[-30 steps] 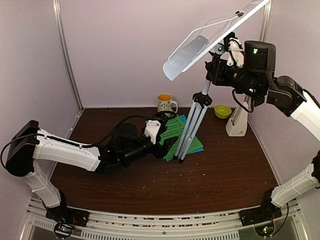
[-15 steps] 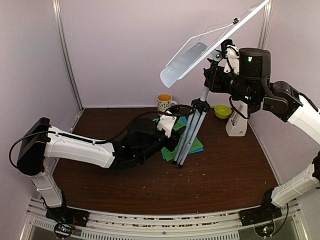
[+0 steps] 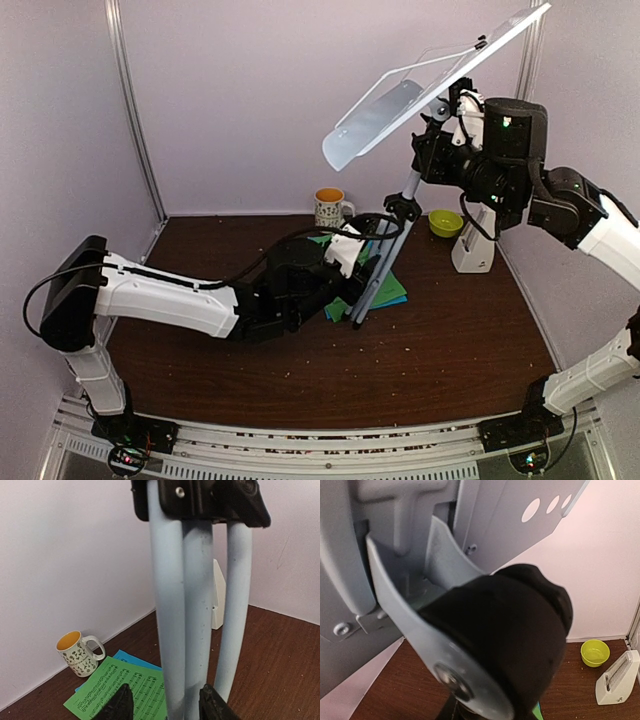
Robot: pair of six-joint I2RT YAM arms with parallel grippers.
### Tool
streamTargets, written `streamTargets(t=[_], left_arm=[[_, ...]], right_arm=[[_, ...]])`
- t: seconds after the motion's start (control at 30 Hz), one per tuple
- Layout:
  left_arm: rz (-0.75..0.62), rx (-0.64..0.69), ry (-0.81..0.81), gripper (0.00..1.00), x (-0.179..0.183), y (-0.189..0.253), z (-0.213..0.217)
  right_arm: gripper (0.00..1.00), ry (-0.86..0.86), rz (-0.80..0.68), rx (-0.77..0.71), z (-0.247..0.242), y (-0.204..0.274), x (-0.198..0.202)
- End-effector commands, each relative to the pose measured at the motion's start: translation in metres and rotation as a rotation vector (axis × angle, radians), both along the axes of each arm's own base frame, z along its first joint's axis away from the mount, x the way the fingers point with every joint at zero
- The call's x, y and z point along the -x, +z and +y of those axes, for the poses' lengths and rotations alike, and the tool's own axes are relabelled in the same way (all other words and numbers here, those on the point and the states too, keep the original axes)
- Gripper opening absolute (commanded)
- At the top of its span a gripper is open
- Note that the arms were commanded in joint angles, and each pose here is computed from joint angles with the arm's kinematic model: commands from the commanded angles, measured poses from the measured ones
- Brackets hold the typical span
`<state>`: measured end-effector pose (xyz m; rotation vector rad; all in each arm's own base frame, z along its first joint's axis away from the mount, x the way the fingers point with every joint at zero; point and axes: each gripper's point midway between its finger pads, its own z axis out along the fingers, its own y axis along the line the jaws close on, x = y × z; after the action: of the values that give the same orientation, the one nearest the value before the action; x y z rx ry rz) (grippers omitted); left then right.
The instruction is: Set up the instrument practice props
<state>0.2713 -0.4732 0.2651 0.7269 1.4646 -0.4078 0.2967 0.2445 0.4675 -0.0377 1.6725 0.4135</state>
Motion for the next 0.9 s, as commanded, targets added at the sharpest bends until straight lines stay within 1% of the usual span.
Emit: streamTargets(t=[0.0, 0.2, 0.47, 0.57, 0.67, 0.77, 0.87], left_arm=[[0.003, -0.020, 0.053, 0.46, -0.007, -0.007, 0.000], [0.007, -0.065, 0.179, 0.42, -0.024, -0.008, 0.007], [-0.011, -0.129, 0.280, 0.37, -0.038, -0.005, 0.008], [-0.013, -0.137, 0.307, 0.37, -0.042, -0.003, 0.008], [-0.012, -0.138, 0.321, 0.42, -0.044, -0.003, 0.006], [-0.010, -0.135, 0.319, 0.41, -0.044, -0.004, 0.005], [-0.019, -0.136, 0.303, 0.37, -0.043, -0.005, 0.004]], right_arm=[[0.00, -0.038, -0.222, -0.359, -0.043, 0.102, 0.026], [0.00, -0.036, -0.224, -0.353, -0.039, 0.104, 0.031], [0.00, -0.035, -0.212, -0.372, -0.035, 0.100, 0.035], [0.00, -0.035, -0.208, -0.386, -0.033, 0.098, 0.037], [0.00, -0.032, -0.207, -0.391, -0.032, 0.098, 0.040], [0.00, -0.035, -0.209, -0.395, -0.032, 0.098, 0.041], [0.00, -0.035, -0.208, -0.397, -0.032, 0.098, 0.041]])
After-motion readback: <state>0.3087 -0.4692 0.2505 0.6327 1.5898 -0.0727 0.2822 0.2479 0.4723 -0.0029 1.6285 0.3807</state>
